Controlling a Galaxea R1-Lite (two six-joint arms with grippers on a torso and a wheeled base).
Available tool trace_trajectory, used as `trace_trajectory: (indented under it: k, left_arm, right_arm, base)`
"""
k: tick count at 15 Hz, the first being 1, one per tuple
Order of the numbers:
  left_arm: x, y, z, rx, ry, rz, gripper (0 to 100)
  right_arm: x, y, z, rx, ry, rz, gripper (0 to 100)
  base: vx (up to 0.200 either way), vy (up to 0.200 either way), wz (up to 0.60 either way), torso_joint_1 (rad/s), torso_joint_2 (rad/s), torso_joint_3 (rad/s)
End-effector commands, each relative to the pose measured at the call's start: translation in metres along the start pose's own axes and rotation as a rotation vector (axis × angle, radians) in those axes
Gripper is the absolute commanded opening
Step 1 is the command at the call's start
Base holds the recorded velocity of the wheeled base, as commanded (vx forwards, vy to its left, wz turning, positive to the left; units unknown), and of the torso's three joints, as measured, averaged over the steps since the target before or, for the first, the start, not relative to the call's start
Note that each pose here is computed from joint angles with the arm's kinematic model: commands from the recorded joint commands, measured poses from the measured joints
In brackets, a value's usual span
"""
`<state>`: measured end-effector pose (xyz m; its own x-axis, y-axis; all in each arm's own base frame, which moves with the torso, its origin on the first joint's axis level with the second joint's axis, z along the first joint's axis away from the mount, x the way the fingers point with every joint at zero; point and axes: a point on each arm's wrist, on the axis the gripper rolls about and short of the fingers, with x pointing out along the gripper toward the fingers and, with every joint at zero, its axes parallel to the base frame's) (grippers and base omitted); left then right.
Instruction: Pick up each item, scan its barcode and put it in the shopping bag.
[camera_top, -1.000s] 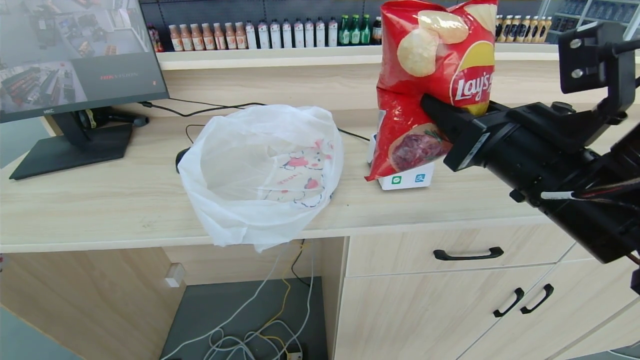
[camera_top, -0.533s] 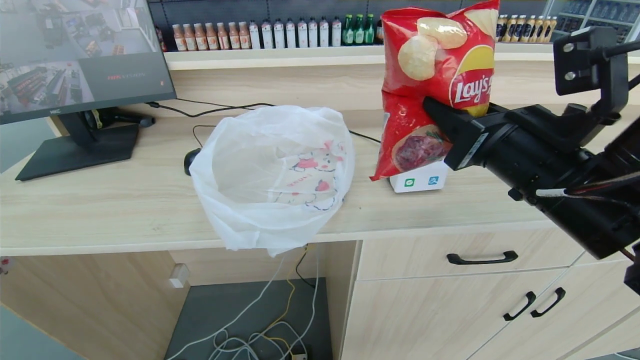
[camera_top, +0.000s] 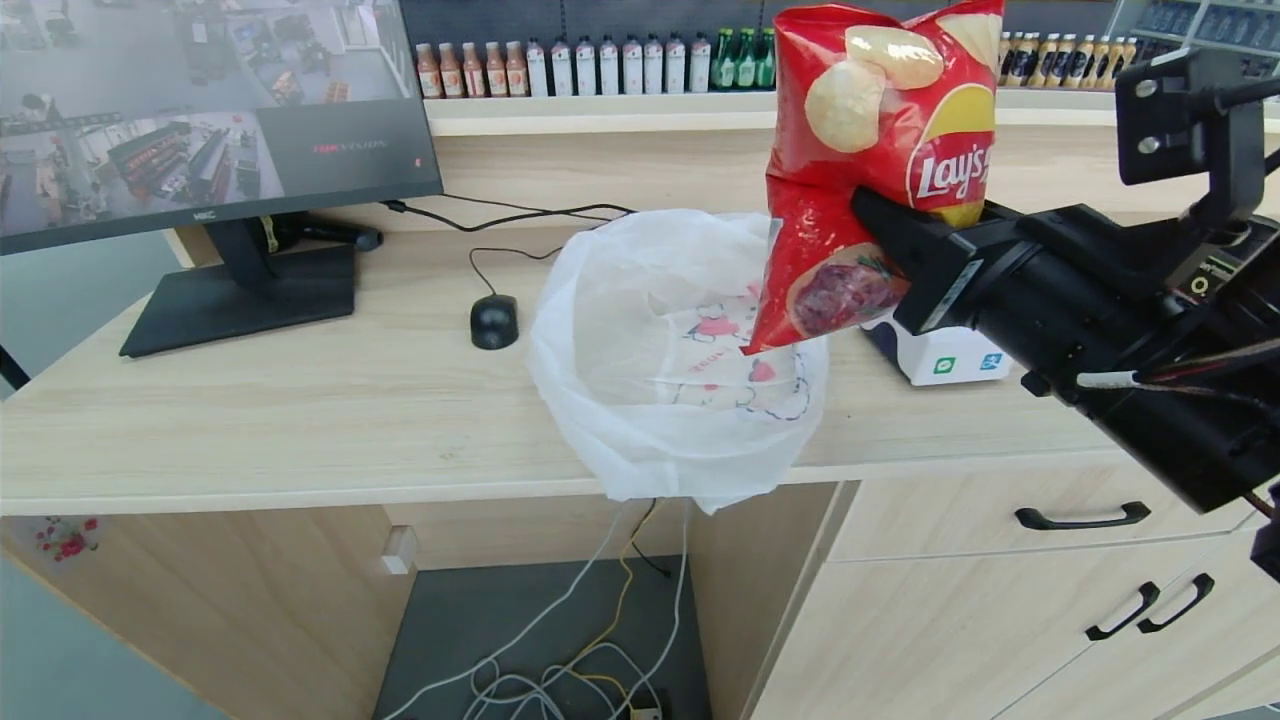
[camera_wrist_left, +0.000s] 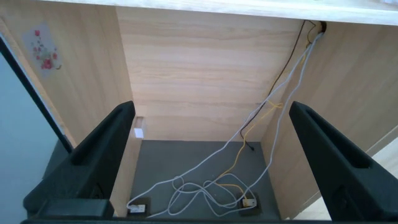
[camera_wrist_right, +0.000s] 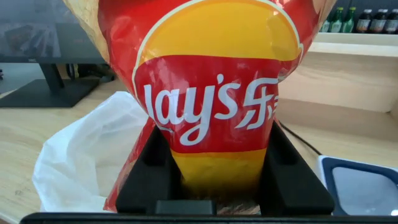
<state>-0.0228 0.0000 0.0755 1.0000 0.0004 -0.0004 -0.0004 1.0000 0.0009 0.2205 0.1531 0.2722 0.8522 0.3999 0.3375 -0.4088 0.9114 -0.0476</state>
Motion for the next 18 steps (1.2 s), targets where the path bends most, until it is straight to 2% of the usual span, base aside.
trace_trajectory:
  k: [1, 5, 8, 9, 14, 18]
  left_arm:
    - [0.000, 0.000, 0.000, 0.002, 0.000, 0.000, 100]
    - [0.000, 0.000, 0.000, 0.001, 0.000, 0.000, 100]
    - [0.000, 0.000, 0.000, 0.001, 0.000, 0.000, 100]
    - [0.000, 0.000, 0.000, 0.001, 0.000, 0.000, 100]
    - [0.000, 0.000, 0.000, 0.002, 0.000, 0.001, 100]
    - [0.000, 0.000, 0.000, 0.001, 0.000, 0.000, 100]
  right_arm:
    - [0.004, 0.001, 0.007, 0.039, -0.027, -0.003, 0]
    - [0.008, 0.001, 0.008, 0.044, -0.030, -0.016, 0]
    - [0.010, 0.025, 0.019, 0.078, 0.021, -0.001, 0]
    - [0.013, 0.028, 0.020, 0.070, 0.092, 0.003, 0]
    - [0.034, 0.036, 0.047, 0.146, 0.254, -0.020, 0]
    - [0.050, 0.035, 0.056, 0.218, 0.386, -0.118, 0]
  base:
    - [0.000, 0.000, 0.00, 0.000, 0.00, 0.000]
    - [0.000, 0.000, 0.00, 0.000, 0.00, 0.000]
    - [0.000, 0.000, 0.00, 0.000, 0.00, 0.000]
    - [0.000, 0.000, 0.00, 0.000, 0.00, 0.000]
    - [0.000, 0.000, 0.00, 0.000, 0.00, 0.000]
    - [0.000, 0.000, 0.00, 0.000, 0.00, 0.000]
